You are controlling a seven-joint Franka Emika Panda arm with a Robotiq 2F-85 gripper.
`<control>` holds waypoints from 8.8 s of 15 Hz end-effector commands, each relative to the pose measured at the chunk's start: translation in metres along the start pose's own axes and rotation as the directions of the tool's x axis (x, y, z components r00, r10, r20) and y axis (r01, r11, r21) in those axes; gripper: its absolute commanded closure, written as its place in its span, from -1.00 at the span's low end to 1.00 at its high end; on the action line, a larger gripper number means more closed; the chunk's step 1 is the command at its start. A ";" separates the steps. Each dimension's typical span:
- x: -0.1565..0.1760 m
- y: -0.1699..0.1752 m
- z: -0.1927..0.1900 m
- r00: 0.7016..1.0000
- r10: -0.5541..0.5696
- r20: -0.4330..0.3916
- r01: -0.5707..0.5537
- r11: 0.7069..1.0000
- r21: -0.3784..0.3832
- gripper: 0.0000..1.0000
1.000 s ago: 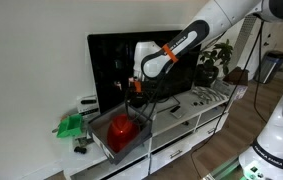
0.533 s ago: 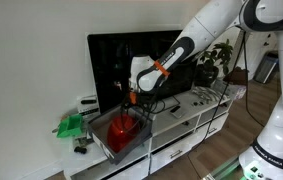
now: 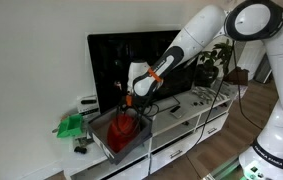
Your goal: Hang the hat on the television
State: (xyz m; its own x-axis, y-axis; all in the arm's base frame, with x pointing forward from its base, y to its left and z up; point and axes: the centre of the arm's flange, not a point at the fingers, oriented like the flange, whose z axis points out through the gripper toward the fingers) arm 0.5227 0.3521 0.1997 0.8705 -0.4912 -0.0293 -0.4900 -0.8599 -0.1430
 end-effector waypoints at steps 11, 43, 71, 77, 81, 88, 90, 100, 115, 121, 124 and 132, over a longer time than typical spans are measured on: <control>0.010 -0.014 0.025 1.000 0.003 0.025 -0.003 1.000 -0.004 0.38; -0.163 -0.073 -0.213 0.771 -0.232 -0.593 0.213 0.972 -0.104 0.97; -0.220 -0.148 -0.372 0.335 -0.284 -0.898 0.451 0.886 -0.112 0.97; -0.201 -0.148 -0.396 0.320 -0.183 -0.930 0.414 0.910 -0.036 0.97; -0.182 -0.151 -0.392 0.347 -0.121 -0.930 0.373 0.928 0.018 0.97; -0.157 -0.160 -0.365 0.408 -0.071 -0.910 0.322 0.944 0.071 0.97; -0.153 -0.161 -0.357 0.420 -0.064 -0.905 0.308 0.949 0.075 0.97; -0.138 -0.161 -0.327 0.477 -0.054 -0.877 0.268 0.959 0.087 0.97; -0.151 -0.163 -0.325 0.528 -0.102 -0.843 0.338 0.936 0.098 -1.00; -0.191 -0.159 -0.324 0.730 -0.236 -0.641 0.360 0.931 0.067 -1.00; -0.204 -0.144 -0.322 0.796 -0.334 -0.505 0.388 0.922 0.002 -1.00; -0.181 -0.047 -0.327 0.668 -0.674 -0.317 0.651 0.735 -0.191 -1.00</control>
State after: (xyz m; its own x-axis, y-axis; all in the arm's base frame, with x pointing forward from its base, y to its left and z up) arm 0.3969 0.4981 0.5368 0.8965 0.0887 0.4341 0.1039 -0.9945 -0.0113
